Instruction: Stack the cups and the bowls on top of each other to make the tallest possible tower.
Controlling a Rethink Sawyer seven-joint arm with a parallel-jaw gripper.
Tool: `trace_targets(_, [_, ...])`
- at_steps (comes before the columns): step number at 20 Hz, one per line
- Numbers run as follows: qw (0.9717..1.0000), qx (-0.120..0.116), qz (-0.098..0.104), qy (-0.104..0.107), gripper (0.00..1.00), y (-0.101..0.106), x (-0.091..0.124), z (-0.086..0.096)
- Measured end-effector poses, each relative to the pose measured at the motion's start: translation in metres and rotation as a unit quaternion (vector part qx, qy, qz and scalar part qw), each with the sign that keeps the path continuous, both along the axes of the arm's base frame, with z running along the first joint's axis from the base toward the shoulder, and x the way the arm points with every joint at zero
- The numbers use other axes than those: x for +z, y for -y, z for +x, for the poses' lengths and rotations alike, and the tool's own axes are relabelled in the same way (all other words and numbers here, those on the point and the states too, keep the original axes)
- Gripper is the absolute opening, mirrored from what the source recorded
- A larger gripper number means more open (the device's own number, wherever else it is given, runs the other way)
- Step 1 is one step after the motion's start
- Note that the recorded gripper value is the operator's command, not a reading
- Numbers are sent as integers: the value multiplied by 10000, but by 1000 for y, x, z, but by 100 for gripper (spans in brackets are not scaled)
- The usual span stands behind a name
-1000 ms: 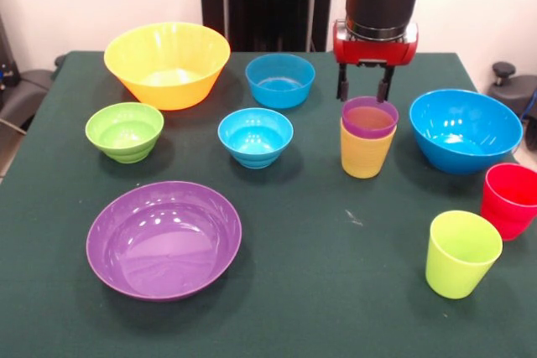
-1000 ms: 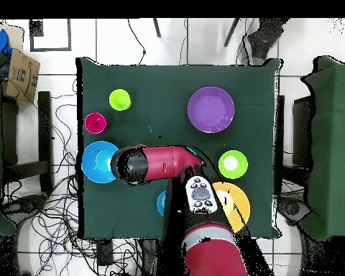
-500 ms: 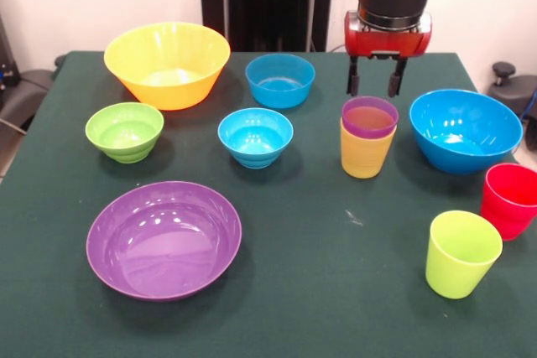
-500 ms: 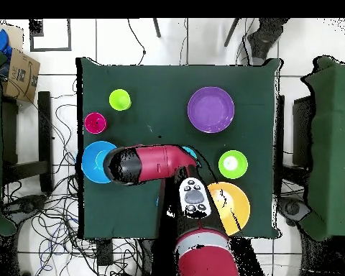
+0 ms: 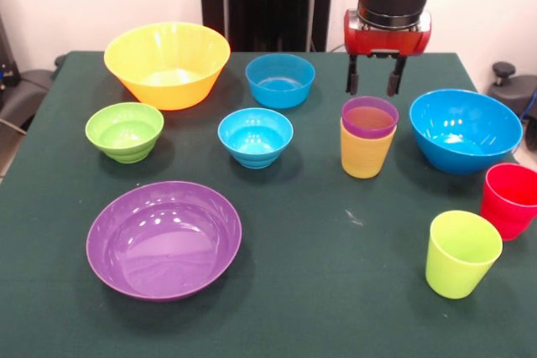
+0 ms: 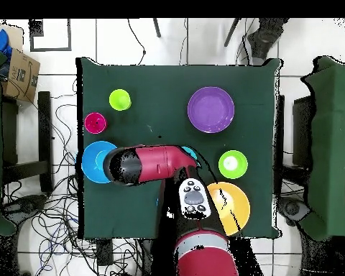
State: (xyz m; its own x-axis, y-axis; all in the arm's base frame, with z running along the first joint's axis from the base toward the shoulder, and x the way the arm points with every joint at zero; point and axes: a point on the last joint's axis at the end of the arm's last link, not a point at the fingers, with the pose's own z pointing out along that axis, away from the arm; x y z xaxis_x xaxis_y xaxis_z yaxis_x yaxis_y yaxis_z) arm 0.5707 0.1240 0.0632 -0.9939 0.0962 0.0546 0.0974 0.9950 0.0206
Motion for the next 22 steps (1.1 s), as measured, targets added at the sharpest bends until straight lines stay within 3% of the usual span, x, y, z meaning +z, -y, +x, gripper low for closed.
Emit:
trace_targets(15, [9997,-7,-27,251,100,1,-2,0])
trace_targets(22, [9993,111,-68,362,100,-11,-3,-3])
